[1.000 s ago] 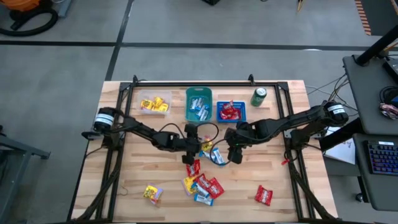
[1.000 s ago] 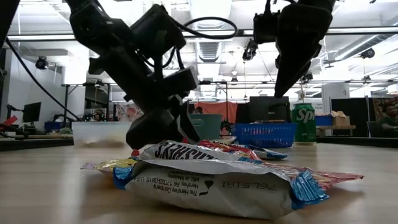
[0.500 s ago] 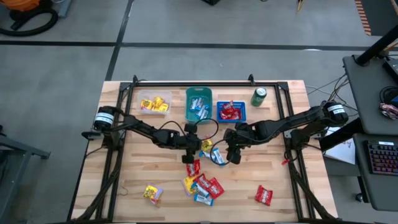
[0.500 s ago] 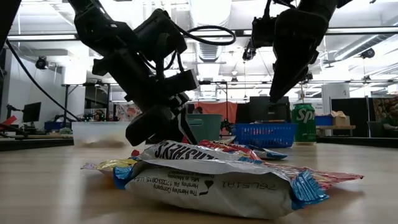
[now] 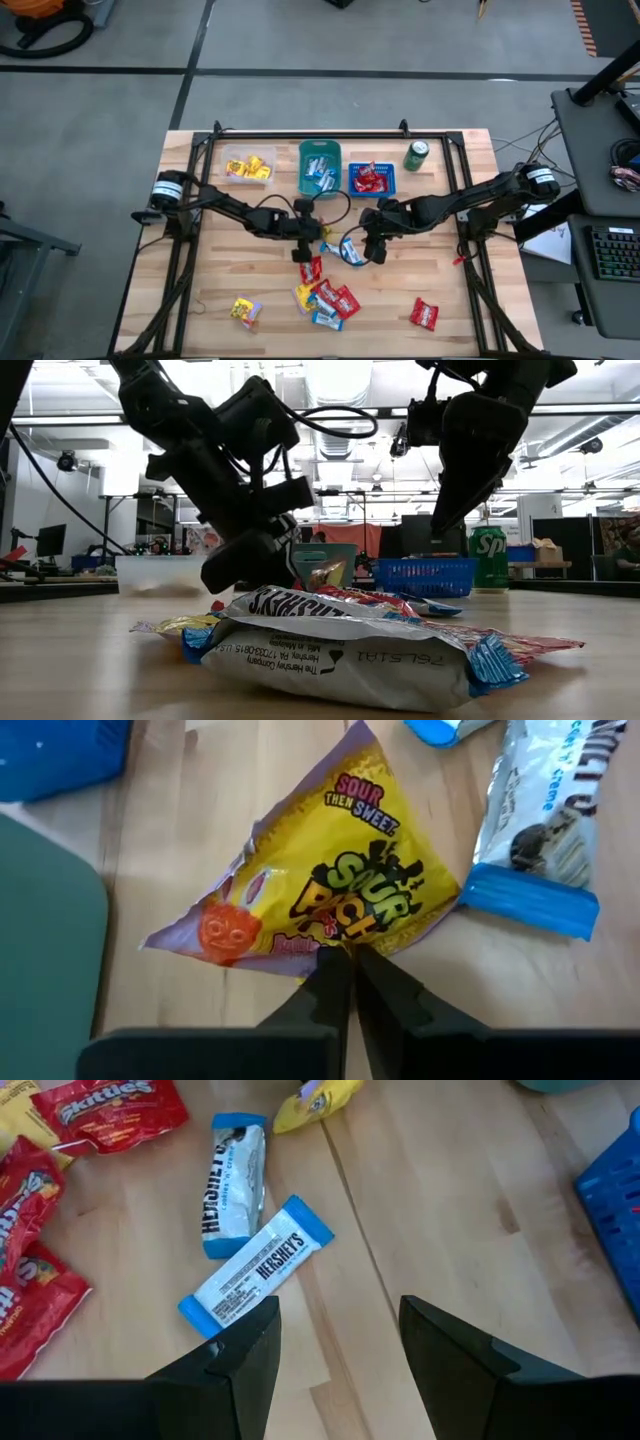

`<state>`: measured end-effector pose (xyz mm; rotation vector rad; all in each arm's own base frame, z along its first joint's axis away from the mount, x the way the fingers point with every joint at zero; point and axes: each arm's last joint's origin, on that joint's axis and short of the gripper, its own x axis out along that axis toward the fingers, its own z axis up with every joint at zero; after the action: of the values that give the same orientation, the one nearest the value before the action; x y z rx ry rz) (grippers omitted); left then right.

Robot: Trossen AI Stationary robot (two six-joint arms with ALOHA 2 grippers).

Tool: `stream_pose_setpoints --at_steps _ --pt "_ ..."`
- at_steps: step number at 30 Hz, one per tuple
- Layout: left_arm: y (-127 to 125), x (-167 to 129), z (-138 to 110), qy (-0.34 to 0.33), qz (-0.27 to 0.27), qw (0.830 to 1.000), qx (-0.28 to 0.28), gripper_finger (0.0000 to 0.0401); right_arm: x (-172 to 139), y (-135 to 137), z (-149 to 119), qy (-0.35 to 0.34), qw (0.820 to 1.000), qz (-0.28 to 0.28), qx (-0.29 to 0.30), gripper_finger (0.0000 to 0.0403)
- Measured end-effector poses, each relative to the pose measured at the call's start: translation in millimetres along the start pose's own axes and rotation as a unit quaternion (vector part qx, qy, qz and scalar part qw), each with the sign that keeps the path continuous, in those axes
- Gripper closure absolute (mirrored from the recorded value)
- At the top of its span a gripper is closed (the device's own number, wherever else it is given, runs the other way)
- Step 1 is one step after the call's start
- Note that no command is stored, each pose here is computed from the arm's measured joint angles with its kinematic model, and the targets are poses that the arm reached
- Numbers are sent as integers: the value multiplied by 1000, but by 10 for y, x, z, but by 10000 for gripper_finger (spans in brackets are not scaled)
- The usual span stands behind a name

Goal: Sort candy
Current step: Put the yellow candy into the transparent bin

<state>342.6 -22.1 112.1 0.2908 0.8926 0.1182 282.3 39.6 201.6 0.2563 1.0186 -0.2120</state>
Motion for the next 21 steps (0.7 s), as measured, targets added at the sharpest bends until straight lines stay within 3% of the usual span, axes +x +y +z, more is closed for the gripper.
stream_pose_setpoints --at_steps 11,21 --pt "117 -382 108 -5 1 1000 -23 401 8 6 11 -11 1000 4 -14 207" --pt "128 -823 128 7 -26 1000 -6 401 35 35 63 -58 997 24 -39 207"
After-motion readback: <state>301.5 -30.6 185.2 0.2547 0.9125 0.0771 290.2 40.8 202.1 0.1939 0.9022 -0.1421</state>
